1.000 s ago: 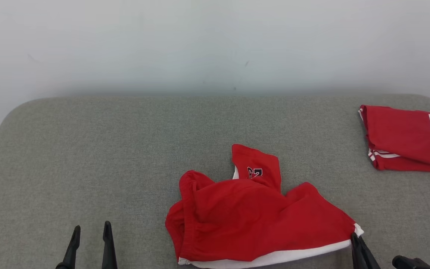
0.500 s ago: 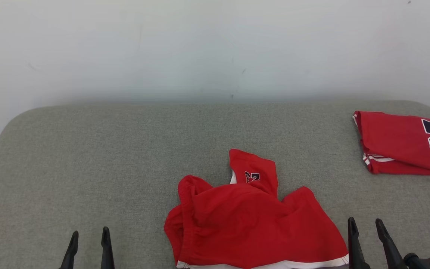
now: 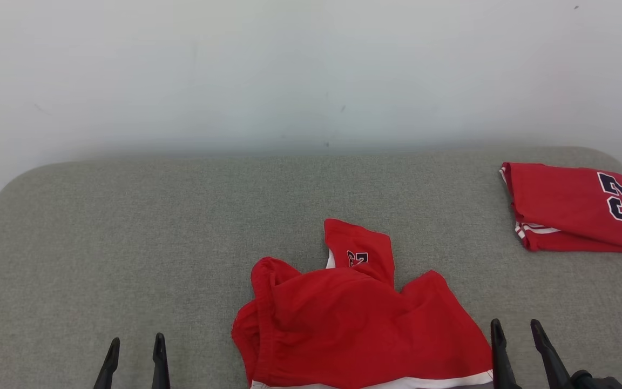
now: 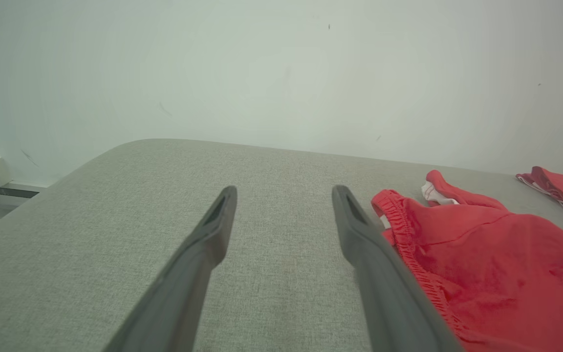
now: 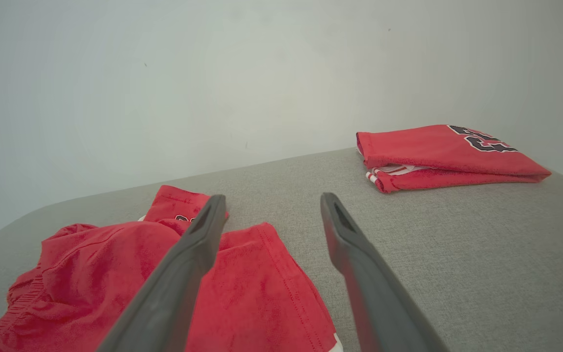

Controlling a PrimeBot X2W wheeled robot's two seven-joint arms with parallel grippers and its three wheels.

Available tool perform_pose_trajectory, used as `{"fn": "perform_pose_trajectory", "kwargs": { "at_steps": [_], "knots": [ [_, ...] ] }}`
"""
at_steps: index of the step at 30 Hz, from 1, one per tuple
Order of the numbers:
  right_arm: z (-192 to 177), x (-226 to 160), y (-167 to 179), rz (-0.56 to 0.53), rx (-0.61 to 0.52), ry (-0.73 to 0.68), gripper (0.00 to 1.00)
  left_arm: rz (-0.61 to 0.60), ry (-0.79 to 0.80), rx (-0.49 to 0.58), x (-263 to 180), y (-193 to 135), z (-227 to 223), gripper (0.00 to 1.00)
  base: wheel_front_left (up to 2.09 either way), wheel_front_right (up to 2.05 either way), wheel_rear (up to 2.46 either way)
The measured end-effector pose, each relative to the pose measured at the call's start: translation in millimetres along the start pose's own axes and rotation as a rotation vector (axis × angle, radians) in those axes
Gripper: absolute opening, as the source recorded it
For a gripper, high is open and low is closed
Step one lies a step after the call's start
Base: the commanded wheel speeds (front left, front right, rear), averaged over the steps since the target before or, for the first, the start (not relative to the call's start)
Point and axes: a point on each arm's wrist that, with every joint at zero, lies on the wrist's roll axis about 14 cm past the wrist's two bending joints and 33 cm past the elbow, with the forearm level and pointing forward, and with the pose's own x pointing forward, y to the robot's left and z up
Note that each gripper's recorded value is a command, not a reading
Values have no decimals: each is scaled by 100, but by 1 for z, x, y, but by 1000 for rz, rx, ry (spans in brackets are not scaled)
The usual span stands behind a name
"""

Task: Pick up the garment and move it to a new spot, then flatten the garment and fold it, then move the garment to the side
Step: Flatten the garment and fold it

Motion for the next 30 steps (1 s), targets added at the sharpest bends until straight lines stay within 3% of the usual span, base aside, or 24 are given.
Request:
{"fn": "perform_pose_trajectory", "kwargs": {
  "at_steps": [7, 12, 20, 23, 30],
  "knots": [
    [-1, -2, 7, 37, -23, 6, 100, -19, 0, 29, 1, -4, 0, 100, 0, 0, 0],
    [5, 3, 13, 71, -49, -9, 100, -45, 2, 122, 1, -2, 2, 100, 0, 0, 0],
    [2, 2, 13, 76, -52, 0, 100, -24, 6, 133, -5, 3, 2, 100, 0, 0, 0],
    [-10, 0, 7, 59, -59, 39, 100, -25, 18, 121, -6, 4, -2, 100, 0, 0, 0],
    [-43, -7, -27, -17, -89, 169, 100, -147, 131, 96, -12, -27, -38, 100, 0, 0, 0]
  ]
}}
